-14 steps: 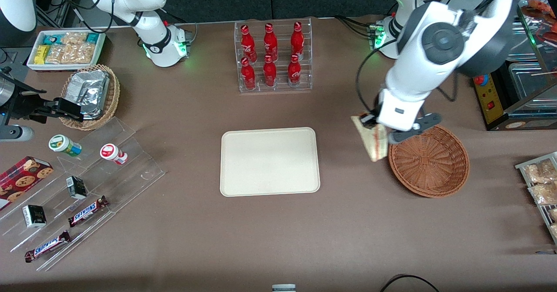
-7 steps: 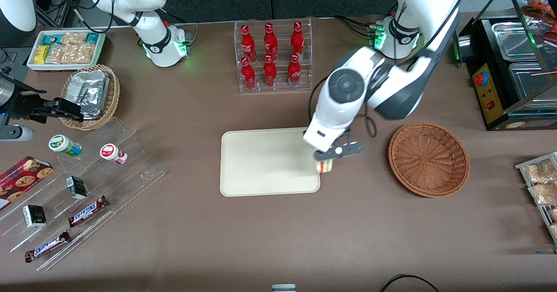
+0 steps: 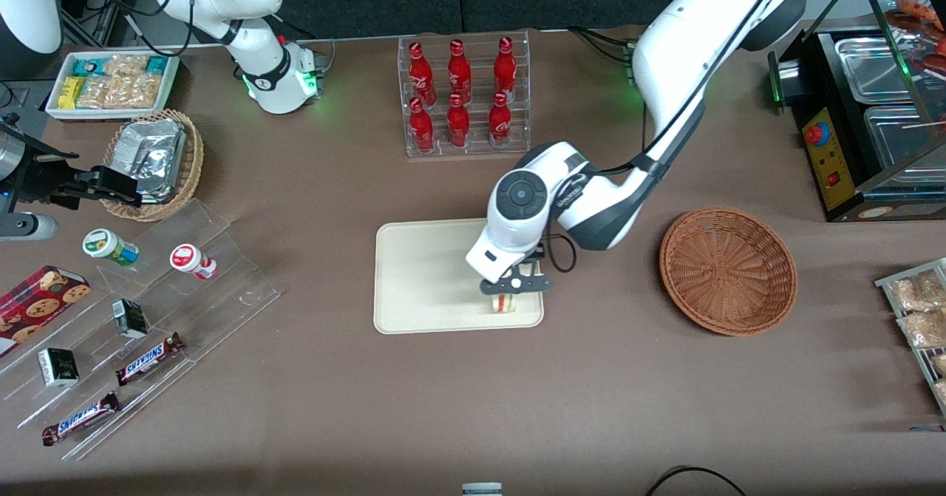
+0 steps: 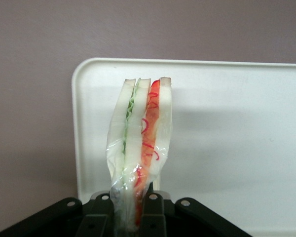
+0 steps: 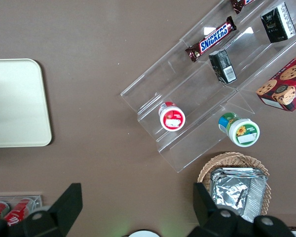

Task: Place sandwich from basket to tray
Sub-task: 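Lower the held sandwich onto the cream tray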

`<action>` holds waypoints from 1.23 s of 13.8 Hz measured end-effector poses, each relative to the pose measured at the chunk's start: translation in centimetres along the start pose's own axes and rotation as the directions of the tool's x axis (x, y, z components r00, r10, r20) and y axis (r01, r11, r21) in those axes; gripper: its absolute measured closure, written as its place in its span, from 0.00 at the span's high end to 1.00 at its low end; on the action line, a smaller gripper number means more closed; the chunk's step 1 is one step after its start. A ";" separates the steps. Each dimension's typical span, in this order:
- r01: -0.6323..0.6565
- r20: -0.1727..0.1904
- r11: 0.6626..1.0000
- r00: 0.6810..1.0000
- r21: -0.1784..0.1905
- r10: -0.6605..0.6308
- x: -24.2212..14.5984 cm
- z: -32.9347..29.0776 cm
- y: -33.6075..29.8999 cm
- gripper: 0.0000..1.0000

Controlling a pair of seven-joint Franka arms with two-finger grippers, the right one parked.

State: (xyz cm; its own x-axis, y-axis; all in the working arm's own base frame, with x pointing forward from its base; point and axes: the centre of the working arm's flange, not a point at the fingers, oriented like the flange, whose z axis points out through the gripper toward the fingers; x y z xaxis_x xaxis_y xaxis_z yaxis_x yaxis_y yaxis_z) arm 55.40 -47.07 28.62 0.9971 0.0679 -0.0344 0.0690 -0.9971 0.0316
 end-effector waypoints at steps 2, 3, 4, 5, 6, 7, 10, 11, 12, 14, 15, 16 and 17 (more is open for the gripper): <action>-0.006 -0.007 1.000 1.000 0.011 0.007 -0.8 1.7 1.0 0.18; -0.010 -0.010 1.000 1.000 0.019 0.010 -1.1 2.4 1.2 0.18; -0.009 -0.011 1.000 1.000 0.025 0.009 -1.3 3.0 1.4 0.18; -0.008 -0.012 0.999 1.000 0.032 0.009 -1.3 3.4 1.4 0.18; -0.009 -0.015 0.999 1.000 0.042 0.010 -1.3 3.9 1.4 0.18; -0.009 -0.017 0.999 1.000 0.049 0.010 -1.3 4.3 1.3 0.18; 0.004 -0.014 0.999 1.000 0.054 -0.004 -1.3 4.8 1.2 0.24; 0.014 -0.016 0.999 1.000 0.053 -0.013 -1.2 4.8 1.2 0.34; 0.024 -0.019 0.999 1.000 0.049 -0.023 -1.1 4.6 1.2 0.43; 0.033 -0.031 0.999 0.999 0.039 -0.031 -0.7 3.7 1.4 0.63; 0.037 -0.036 0.998 0.999 0.043 -0.036 -0.6 2.8 1.5 0.74; 0.045 -0.039 0.997 0.998 0.057 -0.043 -0.6 1.4 1.6 0.83; 0.057 -0.051 0.996 0.997 0.066 -0.054 -0.5 -0.9 1.6 0.94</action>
State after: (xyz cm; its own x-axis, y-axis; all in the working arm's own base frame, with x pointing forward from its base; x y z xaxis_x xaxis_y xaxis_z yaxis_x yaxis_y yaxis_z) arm 55.04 -48.62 29.60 0.9922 0.1234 0.0152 0.1239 -0.9916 -0.0368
